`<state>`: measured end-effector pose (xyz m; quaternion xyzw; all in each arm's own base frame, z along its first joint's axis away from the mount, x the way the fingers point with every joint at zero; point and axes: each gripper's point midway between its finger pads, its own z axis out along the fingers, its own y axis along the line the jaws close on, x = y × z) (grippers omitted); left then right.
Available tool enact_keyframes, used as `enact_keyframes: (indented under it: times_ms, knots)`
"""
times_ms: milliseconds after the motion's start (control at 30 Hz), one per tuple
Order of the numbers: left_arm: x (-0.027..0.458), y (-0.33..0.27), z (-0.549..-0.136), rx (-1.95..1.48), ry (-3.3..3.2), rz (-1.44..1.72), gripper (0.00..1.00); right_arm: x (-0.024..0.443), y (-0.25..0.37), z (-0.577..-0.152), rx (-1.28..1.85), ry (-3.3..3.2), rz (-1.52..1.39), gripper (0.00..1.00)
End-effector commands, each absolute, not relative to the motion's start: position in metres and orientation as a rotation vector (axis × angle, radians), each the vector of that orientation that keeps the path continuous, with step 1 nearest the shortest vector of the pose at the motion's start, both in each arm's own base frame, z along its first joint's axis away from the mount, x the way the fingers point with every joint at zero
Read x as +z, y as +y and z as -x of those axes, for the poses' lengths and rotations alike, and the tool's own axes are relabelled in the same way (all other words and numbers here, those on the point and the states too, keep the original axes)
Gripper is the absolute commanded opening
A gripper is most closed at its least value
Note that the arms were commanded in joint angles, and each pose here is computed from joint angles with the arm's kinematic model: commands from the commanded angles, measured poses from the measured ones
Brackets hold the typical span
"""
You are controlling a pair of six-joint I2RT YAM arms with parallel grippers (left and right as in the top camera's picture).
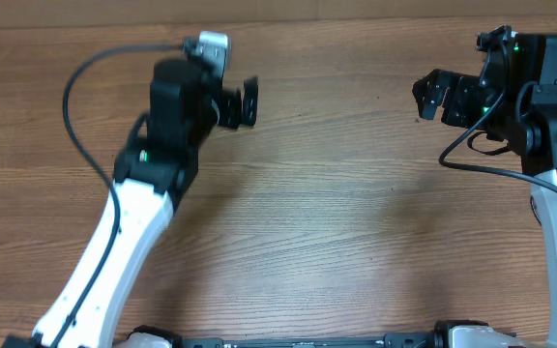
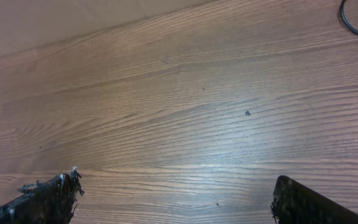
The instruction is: Untangle cables
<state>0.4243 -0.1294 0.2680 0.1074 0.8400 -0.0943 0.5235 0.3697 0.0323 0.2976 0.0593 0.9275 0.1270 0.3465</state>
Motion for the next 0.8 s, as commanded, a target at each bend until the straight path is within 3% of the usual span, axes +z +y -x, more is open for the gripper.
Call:
enact_keyframes:
  times_ms: [0,367,767]
  knots:
    - [0.267,-0.118,-0.397,-0.146,1.895,-0.344,1.00,0.307,0.033,-0.372,0.327,2.384,-0.136,1.00]
    - [0.259,-0.104,-0.329,-0.171,1.599,-0.514,1.00,0.307,0.033,-0.372,0.327,2.384,-0.136,1.00]
    - [0.230,-0.066,-0.270,-0.101,1.406,-0.413,1.00,0.307,0.033,-0.372,0.327,2.384,-0.136,1.00]
